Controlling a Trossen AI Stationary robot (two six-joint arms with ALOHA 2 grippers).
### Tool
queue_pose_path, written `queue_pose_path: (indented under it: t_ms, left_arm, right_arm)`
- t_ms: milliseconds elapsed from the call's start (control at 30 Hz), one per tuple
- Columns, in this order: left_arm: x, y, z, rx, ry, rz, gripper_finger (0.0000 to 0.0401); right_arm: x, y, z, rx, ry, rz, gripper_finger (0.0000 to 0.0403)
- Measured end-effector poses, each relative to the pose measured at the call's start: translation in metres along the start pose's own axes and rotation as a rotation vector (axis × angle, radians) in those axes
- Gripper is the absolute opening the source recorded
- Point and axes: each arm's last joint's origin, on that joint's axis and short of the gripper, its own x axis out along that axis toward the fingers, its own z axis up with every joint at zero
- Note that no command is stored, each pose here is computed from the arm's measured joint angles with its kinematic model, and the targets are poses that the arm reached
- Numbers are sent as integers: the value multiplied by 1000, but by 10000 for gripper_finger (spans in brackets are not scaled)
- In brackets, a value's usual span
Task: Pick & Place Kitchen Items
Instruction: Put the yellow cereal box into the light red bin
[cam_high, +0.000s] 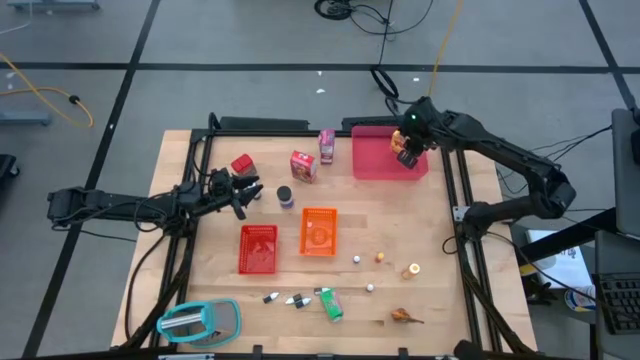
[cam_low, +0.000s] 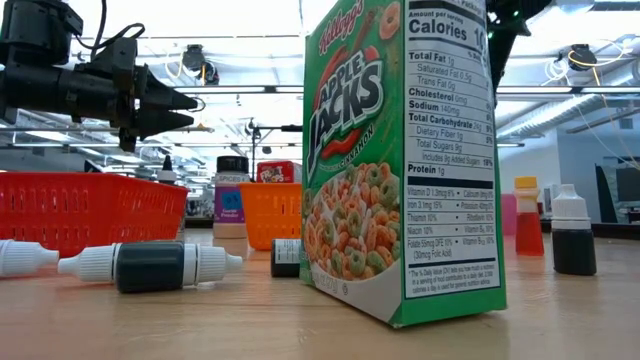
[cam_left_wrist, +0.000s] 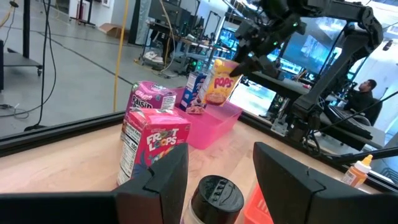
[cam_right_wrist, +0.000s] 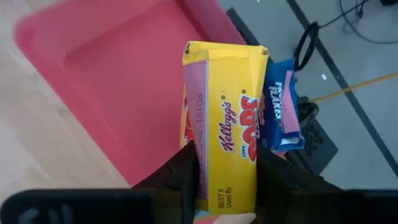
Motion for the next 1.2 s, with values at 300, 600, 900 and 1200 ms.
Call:
queue_pose_path:
  t_ms: [300,600,900,1200]
  left_arm:
    - [0,0,0,0,0,-1,184]
    - [0,0,0,12,0,0,184]
    - [0,0,0,13,0,0,184]
    - [0,0,0,14,0,0,184]
  right_arm:
    - [10,-18,-3,52,28,-26,106]
    - [34,-24,-21,108,30,21,107]
    - [42,-24,-29,100,64,-5,128]
    - [40,-25,-29,106,59,-7,138]
